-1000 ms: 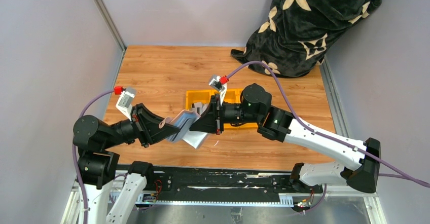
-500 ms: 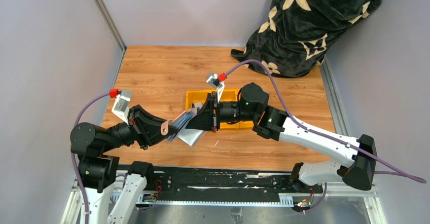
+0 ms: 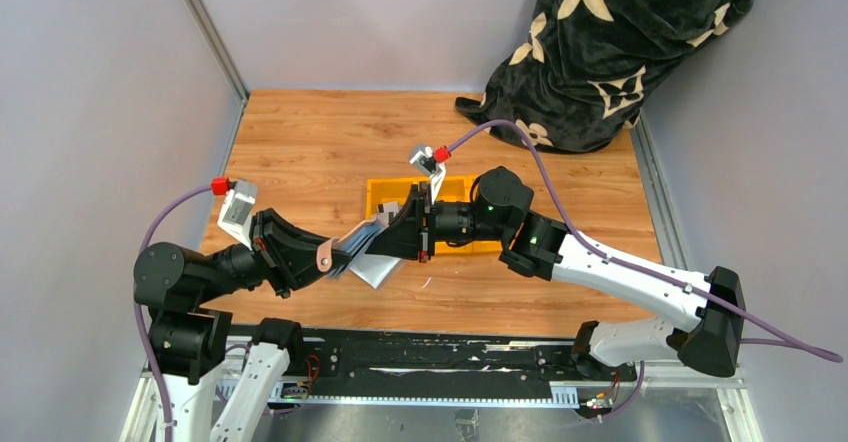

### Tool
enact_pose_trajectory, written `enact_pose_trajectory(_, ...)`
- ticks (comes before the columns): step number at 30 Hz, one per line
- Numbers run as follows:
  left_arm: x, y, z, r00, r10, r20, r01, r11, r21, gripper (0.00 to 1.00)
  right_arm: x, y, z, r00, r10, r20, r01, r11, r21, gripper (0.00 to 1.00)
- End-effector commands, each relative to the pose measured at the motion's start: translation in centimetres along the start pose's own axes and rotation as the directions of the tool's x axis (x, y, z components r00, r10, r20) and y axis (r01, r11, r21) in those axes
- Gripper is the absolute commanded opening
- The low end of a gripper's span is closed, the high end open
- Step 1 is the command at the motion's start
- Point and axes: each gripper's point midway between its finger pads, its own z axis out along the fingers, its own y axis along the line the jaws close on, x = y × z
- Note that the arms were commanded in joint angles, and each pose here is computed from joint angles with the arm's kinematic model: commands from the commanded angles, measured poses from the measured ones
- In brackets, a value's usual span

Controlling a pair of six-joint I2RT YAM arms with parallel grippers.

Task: Take the credit cards out of the card holder
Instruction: Remove the credit card from the card holder.

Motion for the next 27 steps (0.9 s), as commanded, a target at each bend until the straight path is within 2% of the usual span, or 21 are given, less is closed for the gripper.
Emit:
enact_pose_trajectory(1,2.0,-2.2,-0.9,0.994,-0.015,-0.106,0.025,0.996,0.091,0.00,-3.9,-0.4,0.3,0.988,-0.074,0.134,0.066,0.996,0.064,0.00)
enact_pose_trajectory(6,1.8,-2.7,-1.3,0.994,0.088,-0.072,-0.082,0.994,0.077,0.00,-4.2,-0.8,0.2,0.987,-0.099,0.124,0.087,0.992,0.096,0.00)
enact_pose_trajectory(15,1.3,0.4,-1.3,0.992,0.108,-0.067,-0.115,0.989,-0.097,0.00,-4.3,0.3,-0.5,0.982,-0.127,0.141,0.120,0.991,0.061,0.00)
enact_pose_trajectory(17,1.2,1.8,-1.5,0.990,0.126,-0.058,-0.134,0.976,-0.171,0.00,-4.5,0.7,-0.6,0.982,-0.120,0.147,0.114,0.992,0.047,0.00)
enact_pose_trajectory(20,1.1,5.3,-2.6,0.986,0.159,-0.045,-0.165,0.918,-0.362,0.00,-4.6,1.6,-0.5,0.982,-0.115,0.148,0.116,0.993,0.007,0.00)
enact_pose_trajectory(22,1.2,6.1,-2.9,0.983,0.174,-0.054,-0.181,0.901,-0.395,0.00,-4.6,2.3,-0.4,0.984,-0.113,0.141,0.118,0.993,-0.029,0.00)
enact_pose_trajectory(24,1.1,6.1,-2.8,0.986,0.162,-0.047,-0.167,0.904,-0.393,0.08,-4.3,2.8,-0.4,0.986,-0.110,0.128,0.118,0.991,-0.058,0.00)
enact_pose_trajectory(27,1.2,4.4,-1.9,0.989,0.140,-0.038,-0.145,0.947,-0.287,0.30,-3.9,2.9,-0.5,0.987,-0.111,0.117,0.119,0.991,-0.064,0.00)
